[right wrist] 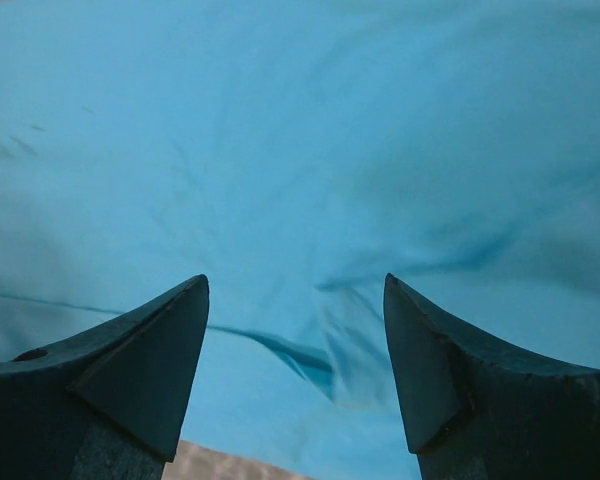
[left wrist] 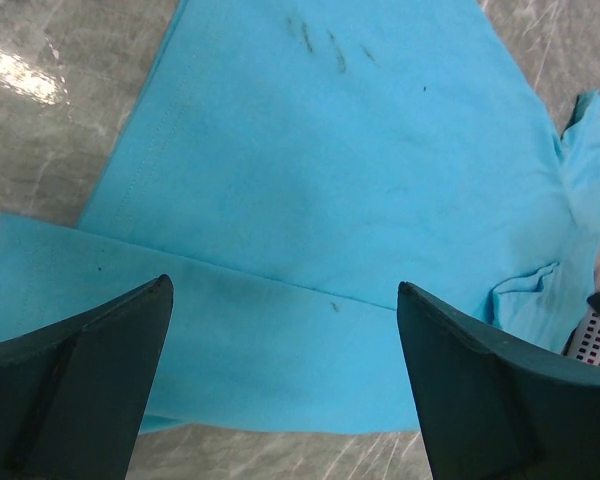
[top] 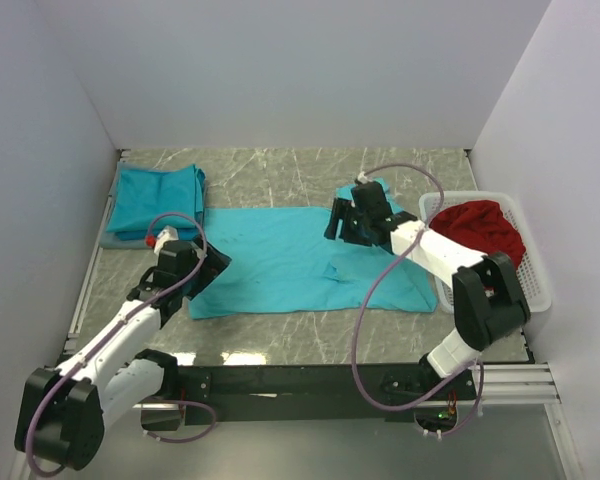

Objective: Fold and stack the t-shirts
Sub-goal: Fold the tshirt

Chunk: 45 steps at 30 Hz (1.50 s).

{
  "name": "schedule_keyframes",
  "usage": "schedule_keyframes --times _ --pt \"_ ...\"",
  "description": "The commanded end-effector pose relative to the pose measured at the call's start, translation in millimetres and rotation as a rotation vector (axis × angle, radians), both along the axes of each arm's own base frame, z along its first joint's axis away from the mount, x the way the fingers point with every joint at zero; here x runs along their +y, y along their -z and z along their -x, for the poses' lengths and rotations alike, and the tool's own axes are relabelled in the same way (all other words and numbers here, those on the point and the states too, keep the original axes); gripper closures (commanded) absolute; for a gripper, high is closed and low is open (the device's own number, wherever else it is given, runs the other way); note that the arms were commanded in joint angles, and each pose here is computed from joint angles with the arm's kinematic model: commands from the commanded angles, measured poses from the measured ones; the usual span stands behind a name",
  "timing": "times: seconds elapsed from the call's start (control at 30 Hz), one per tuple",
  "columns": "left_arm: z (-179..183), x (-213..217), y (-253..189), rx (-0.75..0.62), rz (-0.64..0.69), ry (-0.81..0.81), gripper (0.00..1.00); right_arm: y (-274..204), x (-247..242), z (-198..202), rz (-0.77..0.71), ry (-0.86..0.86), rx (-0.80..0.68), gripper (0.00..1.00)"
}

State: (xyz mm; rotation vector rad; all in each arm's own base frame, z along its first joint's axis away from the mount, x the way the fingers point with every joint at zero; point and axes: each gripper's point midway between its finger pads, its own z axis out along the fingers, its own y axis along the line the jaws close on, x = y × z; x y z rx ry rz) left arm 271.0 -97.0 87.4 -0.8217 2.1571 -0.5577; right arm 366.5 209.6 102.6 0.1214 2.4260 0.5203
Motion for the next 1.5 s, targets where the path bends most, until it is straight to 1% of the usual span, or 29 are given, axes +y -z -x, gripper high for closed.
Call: schedule_keyframes --times 0.0,0.13,0.2,0.23,0.33,0.43,0.47,0.53,0.57,0.63,0.7,0.73,0.77,0.83,0.87,0.9,0.97,1.0,1.03,1.17,1.2,1.23,1.27,1.3,1.33,1.37,1.4,1.43,1.47 --pt "-8.0 -12.1 -2.3 -0.027 0.028 0.053 0.01 9.2 -36.5 23.7 0.113 0.061 0.01 0.23" --pt "-15.9 -20.6 4.9 -0.02 0.046 0.079 0.01 33.6 -67.7 36.6 0.117 0.124 0.075 0.22" --pt "-18.2 -25.0 12.2 -0.004 0.052 0.099 0.01 43.3 -75.8 42.6 0.125 0.138 0.101 0.22" --pt "-22.9 -26.7 10.6 -0.019 0.055 0.101 0.01 45.9 -80.1 44.7 0.135 0.147 0.106 0.22" --pt "-27.0 -31.8 16.2 -0.012 0.071 0.115 0.0 62.2 -93.1 62.0 0.168 0.171 0.152 0.21" --pt "-21.2 -29.7 30.1 0.029 0.07 0.102 0.01 69.8 -104.2 76.6 0.184 0.2 0.181 0.21" --pt "-14.0 -26.3 39.8 0.059 0.06 0.095 0.0 77.3 -111.5 87.0 0.21 0.217 0.209 0.21" --pt "-5.2 -21.9 50.3 0.094 0.048 0.08 0.01 80.8 -114.6 97.0 0.212 0.221 0.226 0.21" --pt "4.2 -18.6 59.6 0.128 0.037 0.077 0.0 87.2 -114.1 108.0 0.202 0.213 0.257 0.21" --pt "10.6 -16.7 61.6 0.132 0.043 0.068 0.0 88.8 -113.8 118.2 0.186 0.212 0.266 0.21" --pt "30.2 -11.6 75.5 0.196 0.041 0.055 0.01 95.3 -115.2 135.8 0.172 0.212 0.301 0.21" --pt "33.0 -10.6 72.9 0.186 0.05 0.048 0.01 90.5 -113.5 138.4 0.151 0.21 0.286 0.21" --pt "42.0 -8.6 79.4 0.206 0.052 0.042 0.01 95.4 -115.3 150.2 0.149 0.209 0.31 0.21" --pt "51.2 -7.7 78.8 0.212 0.073 0.028 0.01 92.7 -117.4 158.7 0.135 0.213 0.297 0.21" --pt "60.2 -5.5 85.3 0.235 0.077 0.02 0.0 91.2 -115.1 163.5 0.116 0.21 0.306 0.21" --pt "64.7 -5.5 82.6 0.232 0.095 0.01 0.01 84.1 -109.8 163.3 0.082 0.191 0.28 0.21" --pt "73.8 -6.2 83.8 0.242 0.119 0.008 0.01 80.3 -103.5 169.7 0.045 0.167 0.287 0.21" --pt "71.5 -7.4 74.7 0.205 0.137 0.007 0.01 74.7 -103.2 168.7 0.039 0.167 0.265 0.21" --pt "75.5 -5.7 74.7 0.211 0.135 0.002 0.0 68.8 -104.0 165.3 0.041 0.17 0.242 0.21" --pt "52.9 -5.2 29.1 0.059 0.126 0.012 0.01 36.7 -103.5 146.7 0.036 0.154 0.124 0.21" --pt "45.9 -1.4 20.0 0.024 0.096 0.007 0.01 25.8 -102.4 140.6 0.028 0.152 0.087 0.21" --pt "33.4 1.2 -0.6 -0.026 0.081 -0.009 0.01 11.3 -100.7 131.9 0.017 0.153 0.045 0.2" --pt "26.9 3.2 -8.8 -0.044 0.064 -0.017 0.0 2.1 -101.4 123.8 0.015 0.166 0.002 0.2" --pt "21.2 6.0 -8.7 -0.028 0.029 -0.022 0.01 -6.8 -99.9 119.2 0.004 0.164 -0.028 0.2" --pt "7.7 9.9 -28.5 -0.061 0.006 -0.05 0.01 -18.8 -97.1 111.4 -0.015 0.162 -0.07 0.2" --pt "3.0 12.4 -30.1 -0.044 -0.025 -0.055 0.01 -24.1 -96.1 108.0 -0.019 0.161 -0.091 0.2" --pt "-3.4 13.4 -22.7 0.003 -0.057 -0.058 0.0 -28.9 -95.8 104.7 -0.024 0.162 -0.108 0.2" --pt "-18.5 12.1 -42.2 -0.026 -0.067 -0.064 0.01 -36.0 -94.2 100.2 -0.03 0.159 -0.132 0.2" --pt "-26.6 10.8 -45.5 -0.022 -0.084 -0.055 0.01 -38.2 -94.4 97.8 -0.032 0.163 -0.14 0.2"
